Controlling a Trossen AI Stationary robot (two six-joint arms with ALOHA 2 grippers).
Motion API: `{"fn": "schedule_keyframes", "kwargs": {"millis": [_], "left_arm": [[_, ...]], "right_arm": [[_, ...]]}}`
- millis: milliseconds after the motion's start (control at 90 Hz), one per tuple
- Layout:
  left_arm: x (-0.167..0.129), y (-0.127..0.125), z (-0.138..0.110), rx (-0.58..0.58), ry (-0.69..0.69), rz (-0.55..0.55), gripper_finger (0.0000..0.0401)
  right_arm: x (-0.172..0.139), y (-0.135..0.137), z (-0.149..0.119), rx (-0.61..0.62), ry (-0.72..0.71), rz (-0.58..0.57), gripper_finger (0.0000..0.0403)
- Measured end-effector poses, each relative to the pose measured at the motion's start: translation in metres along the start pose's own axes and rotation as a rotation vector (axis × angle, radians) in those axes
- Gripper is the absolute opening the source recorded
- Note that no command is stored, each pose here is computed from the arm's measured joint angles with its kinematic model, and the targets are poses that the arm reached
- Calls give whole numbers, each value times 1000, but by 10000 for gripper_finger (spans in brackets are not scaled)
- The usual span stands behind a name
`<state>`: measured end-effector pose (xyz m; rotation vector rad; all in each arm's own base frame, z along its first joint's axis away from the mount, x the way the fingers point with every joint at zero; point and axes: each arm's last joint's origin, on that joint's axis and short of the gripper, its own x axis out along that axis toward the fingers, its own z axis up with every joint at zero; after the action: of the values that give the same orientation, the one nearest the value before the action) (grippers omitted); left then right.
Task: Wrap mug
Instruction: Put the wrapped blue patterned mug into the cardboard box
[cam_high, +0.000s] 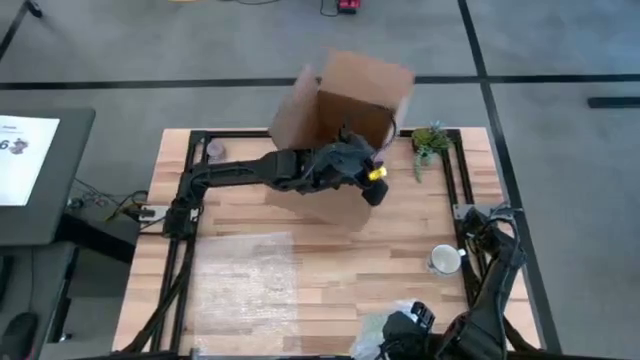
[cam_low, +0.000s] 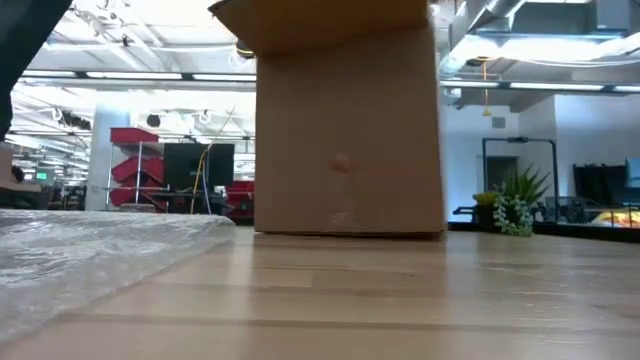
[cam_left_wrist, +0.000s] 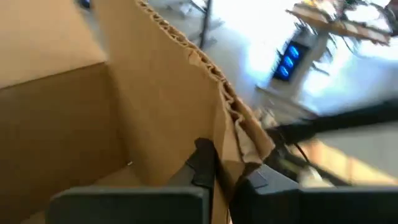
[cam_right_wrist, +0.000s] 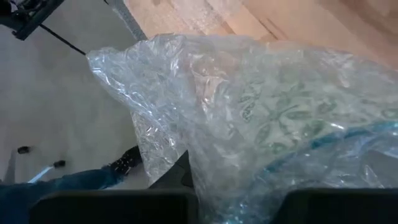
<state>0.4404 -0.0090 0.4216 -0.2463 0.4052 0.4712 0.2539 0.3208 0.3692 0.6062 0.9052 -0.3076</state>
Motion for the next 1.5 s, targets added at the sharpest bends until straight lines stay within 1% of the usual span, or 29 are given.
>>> {"fn": "schedule_keyframes", "kwargs": {"millis": [122, 222, 356, 444, 522, 611, 689, 822, 944, 1111, 1300, 1411, 1500], "left_arm": [[-18, -15, -10, 78, 79, -52, 0], [-34, -26, -21, 157, 156, -68, 0], [-52, -41, -40, 275, 258, -96, 0], [-61, -51, -52, 327, 318, -114, 0], [-66, -54, -62, 381, 373, -99, 0], [-66, -58, -74, 433, 401, -29, 0], [-73, -53, -74, 445, 414, 24, 0], [-89, -50, -70, 438, 409, 31, 0], [-107, -50, -63, 423, 384, -40, 0], [-135, -45, -49, 382, 387, -214, 0], [-157, -47, -42, 435, 369, -394, 0], [-162, -48, -46, 493, 388, -427, 0], [-163, -51, -49, 525, 396, -434, 0]], "right_arm": [[-15, -2, 8, -35, -33, 47, 28], [-31, -3, 18, -86, -105, 114, 28], [-63, -7, 38, -173, -259, 204, 28], [-85, -13, 52, -225, -378, 233, 28], [-103, -19, 64, -258, -475, 239, 28], [-124, -29, 75, -275, -571, 235, 28], [-139, -38, 84, -276, -624, 232, 28], [-152, -49, 91, -266, -657, 224, 27], [-157, -54, 94, -246, -691, 205, 27], [-159, -58, 100, -195, -749, 159, 27], [-158, -67, 119, -108, -780, 128, 27], [-155, -73, 133, -76, -787, 107, 27], [-152, -81, 145, -42, -742, 123, 27]]}}
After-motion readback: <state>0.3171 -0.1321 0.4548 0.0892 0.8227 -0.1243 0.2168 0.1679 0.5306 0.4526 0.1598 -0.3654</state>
